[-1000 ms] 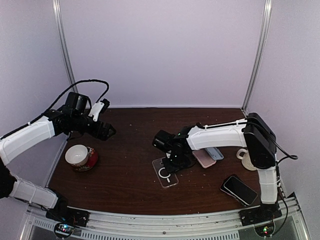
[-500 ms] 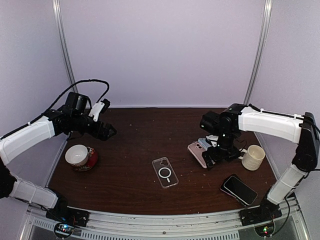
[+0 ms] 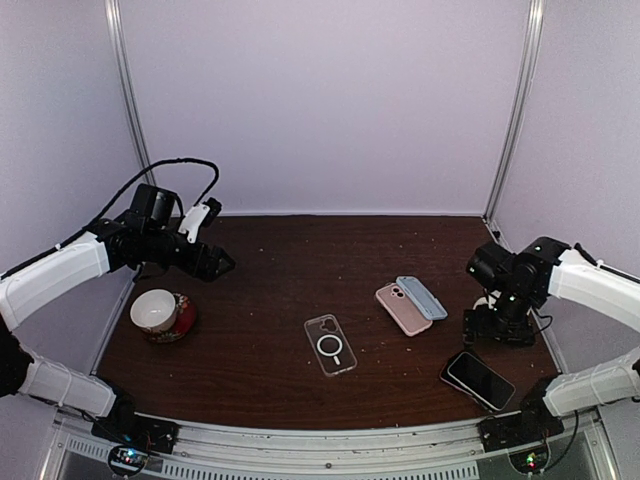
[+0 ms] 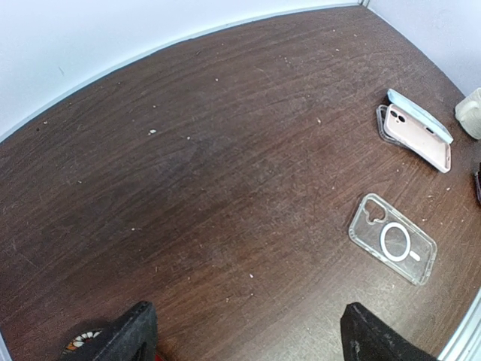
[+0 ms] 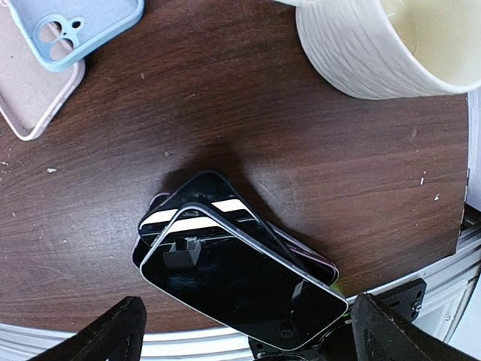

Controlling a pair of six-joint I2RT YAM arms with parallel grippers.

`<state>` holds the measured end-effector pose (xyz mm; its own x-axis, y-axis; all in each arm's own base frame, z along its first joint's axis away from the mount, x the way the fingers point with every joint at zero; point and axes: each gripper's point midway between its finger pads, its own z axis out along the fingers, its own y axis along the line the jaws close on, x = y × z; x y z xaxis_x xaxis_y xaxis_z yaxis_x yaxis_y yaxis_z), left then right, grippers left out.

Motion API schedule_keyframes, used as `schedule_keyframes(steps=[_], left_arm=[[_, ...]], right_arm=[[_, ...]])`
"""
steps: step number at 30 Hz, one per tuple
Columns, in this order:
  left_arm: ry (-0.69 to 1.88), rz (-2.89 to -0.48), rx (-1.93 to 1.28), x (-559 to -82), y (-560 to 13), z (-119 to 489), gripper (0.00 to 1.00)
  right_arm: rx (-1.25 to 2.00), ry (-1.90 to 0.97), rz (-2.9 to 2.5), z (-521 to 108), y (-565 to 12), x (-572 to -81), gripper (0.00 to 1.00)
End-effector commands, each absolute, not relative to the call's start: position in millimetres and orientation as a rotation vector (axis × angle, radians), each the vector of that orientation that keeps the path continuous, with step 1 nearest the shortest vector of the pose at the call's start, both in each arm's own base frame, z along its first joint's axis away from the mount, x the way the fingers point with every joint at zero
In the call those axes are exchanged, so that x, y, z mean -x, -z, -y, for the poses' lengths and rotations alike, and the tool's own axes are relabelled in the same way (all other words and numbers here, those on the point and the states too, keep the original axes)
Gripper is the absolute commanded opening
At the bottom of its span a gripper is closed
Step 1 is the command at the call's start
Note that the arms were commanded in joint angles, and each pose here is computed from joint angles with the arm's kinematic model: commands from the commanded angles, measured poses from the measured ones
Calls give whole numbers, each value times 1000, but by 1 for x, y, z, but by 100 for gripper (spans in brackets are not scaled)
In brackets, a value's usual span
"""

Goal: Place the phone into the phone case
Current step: Move the phone case to the center of the board, then pick up the phone.

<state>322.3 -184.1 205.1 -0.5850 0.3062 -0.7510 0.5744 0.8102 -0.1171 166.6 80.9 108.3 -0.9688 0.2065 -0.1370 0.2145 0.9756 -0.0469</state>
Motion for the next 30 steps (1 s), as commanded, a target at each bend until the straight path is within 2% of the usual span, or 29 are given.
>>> schedule_keyframes(steps=[1,10,16,22,30], left_arm=[[509,-2202,-659,-322,-211,193,86],[540,-2200,-684,-320,-210,199,86],[540,-2199,-700,-320,-208,200,86],[534,-2179,-715,-318,-210,199,87],[582,-2173,-736,-316,-210,206,87]], right_arm=[[-312,73,-2989,-84,-100,-178,99],[132,-147,-3166,-128,-82,-167,99],[482,28,-3081,-146,-107,-195,99],[539,304,-3193,-127,-76,-165,99],[663,414,-3186,-128,-60,-151,99]])
